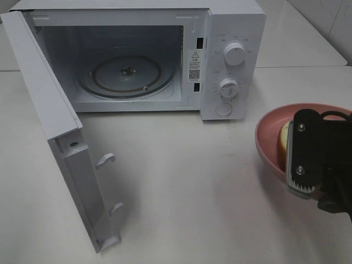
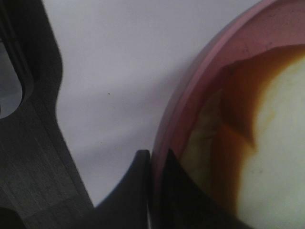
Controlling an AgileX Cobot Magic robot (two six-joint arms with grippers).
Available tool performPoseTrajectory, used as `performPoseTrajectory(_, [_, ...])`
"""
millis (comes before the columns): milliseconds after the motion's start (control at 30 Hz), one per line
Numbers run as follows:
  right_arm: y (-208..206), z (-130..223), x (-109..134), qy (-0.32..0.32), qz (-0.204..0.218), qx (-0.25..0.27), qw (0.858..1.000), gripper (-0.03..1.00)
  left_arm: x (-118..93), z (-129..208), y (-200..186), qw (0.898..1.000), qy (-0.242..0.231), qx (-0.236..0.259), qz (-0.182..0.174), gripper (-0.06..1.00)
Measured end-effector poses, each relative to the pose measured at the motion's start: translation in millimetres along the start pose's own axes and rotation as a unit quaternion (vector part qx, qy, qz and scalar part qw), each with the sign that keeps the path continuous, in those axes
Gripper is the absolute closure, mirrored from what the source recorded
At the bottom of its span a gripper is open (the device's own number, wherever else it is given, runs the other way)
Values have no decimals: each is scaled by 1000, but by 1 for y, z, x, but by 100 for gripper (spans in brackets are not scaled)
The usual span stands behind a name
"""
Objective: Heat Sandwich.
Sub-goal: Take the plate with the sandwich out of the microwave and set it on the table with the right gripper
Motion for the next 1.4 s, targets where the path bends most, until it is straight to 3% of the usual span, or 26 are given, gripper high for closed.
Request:
performPoseTrajectory(167, [-1, 7, -12, 109, 41, 18, 993, 94, 0, 0, 0, 1000, 0, 0, 0, -2])
performPoseTrajectory(333, [-1, 10, -18, 176, 61, 21, 982, 94, 0, 0, 0, 1000, 0, 0, 0, -2])
performPoseTrajectory(667, [1, 19, -25, 238, 83, 45, 967, 94, 0, 0, 0, 1000, 0, 0, 0, -2])
performPoseTrajectory(1400, [32, 54, -76, 413, 85, 128, 897, 94, 0, 0, 0, 1000, 0, 0, 0, -2])
Point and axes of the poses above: a point on each arm's last joint axis where the gripper is mounted, y pointing out along that axis toward the gripper, x along the wrist's bending axis when the last joint is at zero, z = x × y, the point moved 7 cm from there along y, pointing out along that axis toward the gripper, and after that the axes turned 6 degrees about -y, right-handed, at the moved point
